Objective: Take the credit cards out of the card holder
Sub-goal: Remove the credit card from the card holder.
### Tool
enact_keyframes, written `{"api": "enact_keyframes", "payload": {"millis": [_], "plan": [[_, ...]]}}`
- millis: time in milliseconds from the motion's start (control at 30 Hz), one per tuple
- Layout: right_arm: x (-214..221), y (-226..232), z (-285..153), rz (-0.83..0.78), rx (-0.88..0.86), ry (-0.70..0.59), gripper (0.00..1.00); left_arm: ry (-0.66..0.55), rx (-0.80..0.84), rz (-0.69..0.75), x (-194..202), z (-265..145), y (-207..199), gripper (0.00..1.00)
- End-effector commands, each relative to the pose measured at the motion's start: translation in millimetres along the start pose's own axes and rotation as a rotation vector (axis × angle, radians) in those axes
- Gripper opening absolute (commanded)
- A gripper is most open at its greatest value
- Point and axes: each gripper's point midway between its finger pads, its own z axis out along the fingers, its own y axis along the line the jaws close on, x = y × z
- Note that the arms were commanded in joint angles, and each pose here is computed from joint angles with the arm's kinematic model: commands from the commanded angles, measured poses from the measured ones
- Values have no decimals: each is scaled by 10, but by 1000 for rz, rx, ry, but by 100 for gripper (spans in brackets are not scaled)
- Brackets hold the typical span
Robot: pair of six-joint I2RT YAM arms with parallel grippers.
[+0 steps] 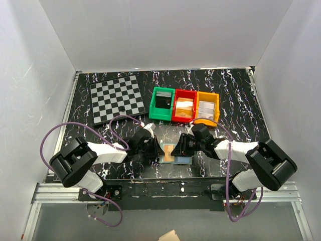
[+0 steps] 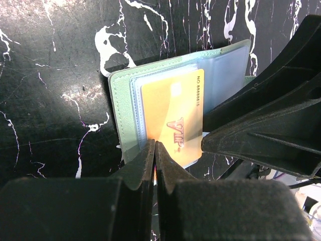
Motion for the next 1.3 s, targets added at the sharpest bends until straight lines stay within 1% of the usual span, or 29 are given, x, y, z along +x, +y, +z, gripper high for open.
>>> {"api": "enact_keyframes", "payload": {"millis": [0, 333, 700, 933, 1033, 1267], "plan": [[-120, 187, -44, -38, -73, -48, 37, 84, -120, -13, 311, 0, 400, 0], [-116, 251, -57, -44, -108, -47, 38, 94, -118, -19, 349, 29, 421, 0], [-181, 352, -130, -57, -150, -96, 38, 103, -108, -24, 392, 36, 436, 0], [-189, 329, -132, -46, -147, -101, 28, 105, -106, -28, 409, 34, 447, 0], [-183, 311, -124, -41, -143, -97, 27, 100, -104, -28, 395, 31, 440, 0], [-146, 290, -85, -30, -143, -70, 27, 105, -97, -28, 410, 33, 430, 0]]}}
